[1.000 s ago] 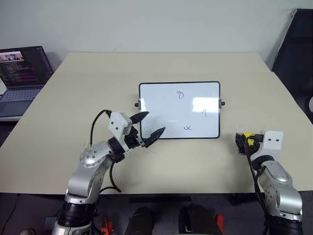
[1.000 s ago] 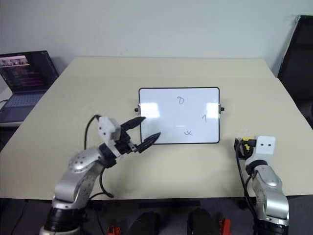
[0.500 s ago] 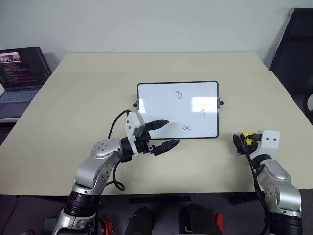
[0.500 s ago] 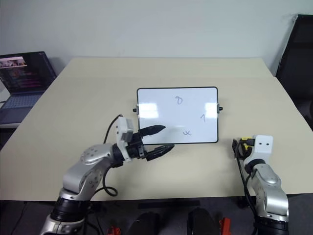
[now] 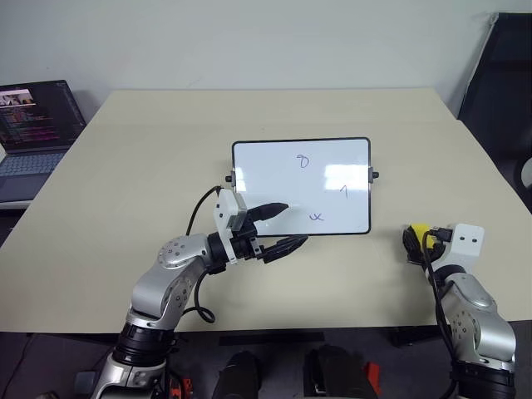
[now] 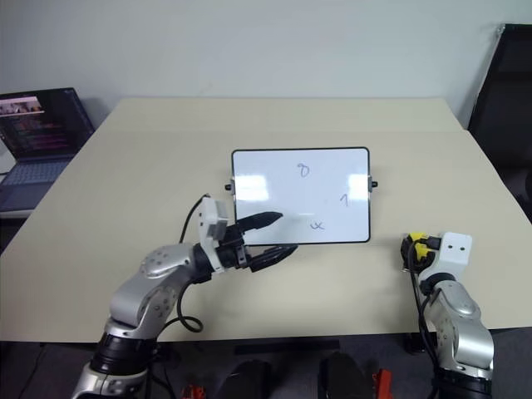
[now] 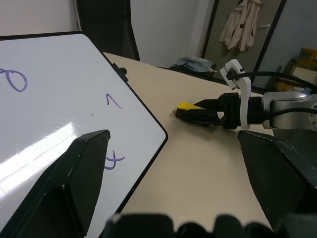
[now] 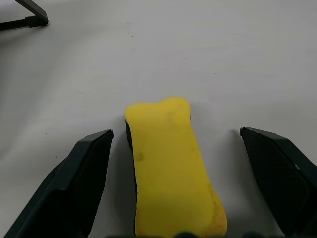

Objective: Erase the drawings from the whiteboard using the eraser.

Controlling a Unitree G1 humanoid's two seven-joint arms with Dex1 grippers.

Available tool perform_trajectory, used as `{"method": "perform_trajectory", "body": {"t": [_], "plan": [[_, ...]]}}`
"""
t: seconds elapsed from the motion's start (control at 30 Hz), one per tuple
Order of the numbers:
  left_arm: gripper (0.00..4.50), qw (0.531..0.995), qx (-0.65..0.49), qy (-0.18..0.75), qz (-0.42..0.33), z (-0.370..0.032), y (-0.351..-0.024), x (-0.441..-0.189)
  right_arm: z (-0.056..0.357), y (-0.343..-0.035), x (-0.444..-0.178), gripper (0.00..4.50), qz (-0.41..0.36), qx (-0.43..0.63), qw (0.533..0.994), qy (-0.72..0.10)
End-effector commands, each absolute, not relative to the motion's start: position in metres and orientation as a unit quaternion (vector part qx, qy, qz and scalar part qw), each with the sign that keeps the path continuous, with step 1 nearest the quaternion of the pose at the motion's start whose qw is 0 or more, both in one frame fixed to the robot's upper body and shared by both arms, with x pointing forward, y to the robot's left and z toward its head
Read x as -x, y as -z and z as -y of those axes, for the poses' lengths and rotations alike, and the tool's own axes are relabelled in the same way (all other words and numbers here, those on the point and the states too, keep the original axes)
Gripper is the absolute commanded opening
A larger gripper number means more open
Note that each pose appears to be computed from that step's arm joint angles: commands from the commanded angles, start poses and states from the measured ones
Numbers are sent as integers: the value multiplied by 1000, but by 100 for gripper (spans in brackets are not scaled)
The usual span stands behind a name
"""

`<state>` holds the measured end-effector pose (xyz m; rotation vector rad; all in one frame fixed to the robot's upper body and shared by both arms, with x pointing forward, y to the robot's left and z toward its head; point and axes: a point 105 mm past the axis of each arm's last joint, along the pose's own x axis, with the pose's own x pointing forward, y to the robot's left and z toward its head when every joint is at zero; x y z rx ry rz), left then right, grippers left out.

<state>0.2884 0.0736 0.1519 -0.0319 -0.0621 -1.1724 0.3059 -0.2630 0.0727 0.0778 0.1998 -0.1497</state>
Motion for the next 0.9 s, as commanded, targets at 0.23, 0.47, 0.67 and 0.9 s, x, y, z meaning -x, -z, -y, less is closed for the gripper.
{"method": "perform_trajectory", "body": {"t": [0.23, 0.47, 0.67, 0.9], "plan": [[450, 831, 10, 554, 51, -74, -163, -288, 266, -84, -306, 448, -80, -33, 994, 71], [450, 833, 10, 551, 52, -75, -163, -289, 266, -84, -305, 319, -78, -29, 994, 68], [450, 834, 9, 549, 54, -75, -164, -289, 266, -85, -306, 124, -76, -30, 994, 68], [450, 834, 9, 550, 53, -75, -164, -289, 267, -85, -304, 124, -78, -27, 994, 71]]}}
